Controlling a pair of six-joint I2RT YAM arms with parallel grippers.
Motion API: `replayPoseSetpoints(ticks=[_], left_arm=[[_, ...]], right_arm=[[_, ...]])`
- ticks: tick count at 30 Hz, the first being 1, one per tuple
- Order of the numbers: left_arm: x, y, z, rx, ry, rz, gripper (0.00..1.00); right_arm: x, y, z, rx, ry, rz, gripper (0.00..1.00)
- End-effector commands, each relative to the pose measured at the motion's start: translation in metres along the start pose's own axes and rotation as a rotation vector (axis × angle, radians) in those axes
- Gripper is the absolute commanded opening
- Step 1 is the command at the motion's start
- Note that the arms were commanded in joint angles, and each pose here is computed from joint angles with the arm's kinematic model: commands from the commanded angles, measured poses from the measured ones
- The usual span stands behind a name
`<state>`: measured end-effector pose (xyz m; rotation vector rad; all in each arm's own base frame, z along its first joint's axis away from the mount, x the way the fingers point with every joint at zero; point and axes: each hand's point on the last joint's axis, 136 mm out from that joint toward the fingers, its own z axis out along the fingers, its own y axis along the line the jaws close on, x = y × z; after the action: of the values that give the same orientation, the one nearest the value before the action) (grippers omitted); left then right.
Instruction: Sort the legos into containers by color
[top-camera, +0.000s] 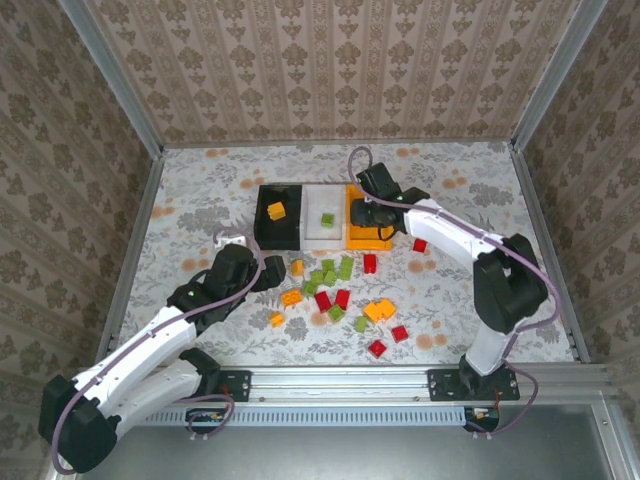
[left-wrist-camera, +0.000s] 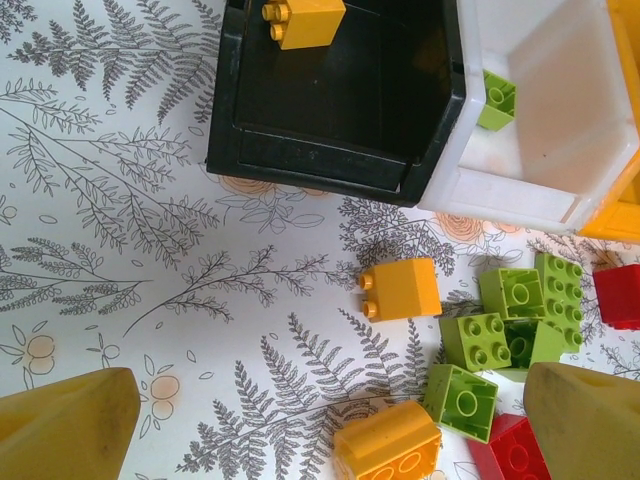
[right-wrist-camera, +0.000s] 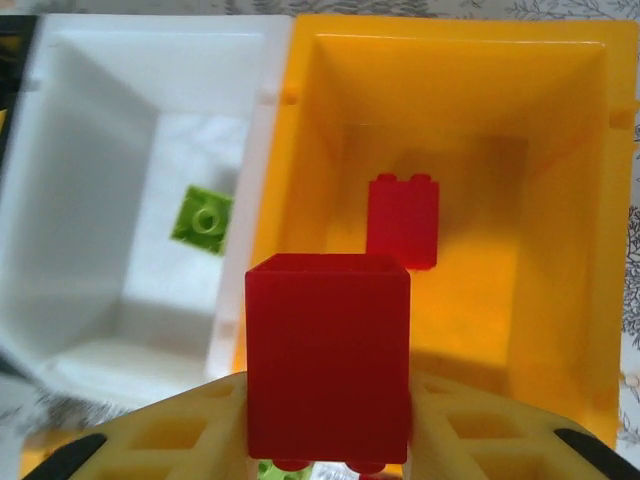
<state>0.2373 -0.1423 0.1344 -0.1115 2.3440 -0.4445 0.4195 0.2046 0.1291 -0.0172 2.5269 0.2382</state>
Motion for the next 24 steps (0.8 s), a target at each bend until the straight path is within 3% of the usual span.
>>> replayPoseSetpoints(ticks=[1, 5, 8, 13, 19, 24], left_arm=[[0.004, 0.006, -0.003, -0.017, 0.023, -0.023, 1.0], [0.005, 0.006, -0.004, -0.015, 0.027, -0.02, 1.0], [0.003, 0.005, -0.004, -0.009, 0.019, -0.019, 1.0], [0.001, 0.004, -0.003, -0.002, 0.009, -0.021, 1.0], [0.004, 0.006, 0.0, -0.008, 0.009, -0.023, 1.0], [0.005, 0.008, 0.002, -0.008, 0.009, -0.03, 1.0]], right_arm=[[-0.009, -0.014, 0.012, 0.071, 0.009, 0.012, 0.46], [-0.017, -0.008, 0.011, 0.051, -0.006, 0.026, 0.67], [-0.023, -0.009, -0.007, 0.038, -0.044, 0.044, 0.76], [-0.016, -0.034, -0.039, 0.065, -0.09, 0.129, 0.81], [0.01, -0.1, -0.064, 0.158, -0.125, 0.301, 0.86], [0.042, -0.155, -0.053, 0.256, -0.059, 0.412, 0.87]])
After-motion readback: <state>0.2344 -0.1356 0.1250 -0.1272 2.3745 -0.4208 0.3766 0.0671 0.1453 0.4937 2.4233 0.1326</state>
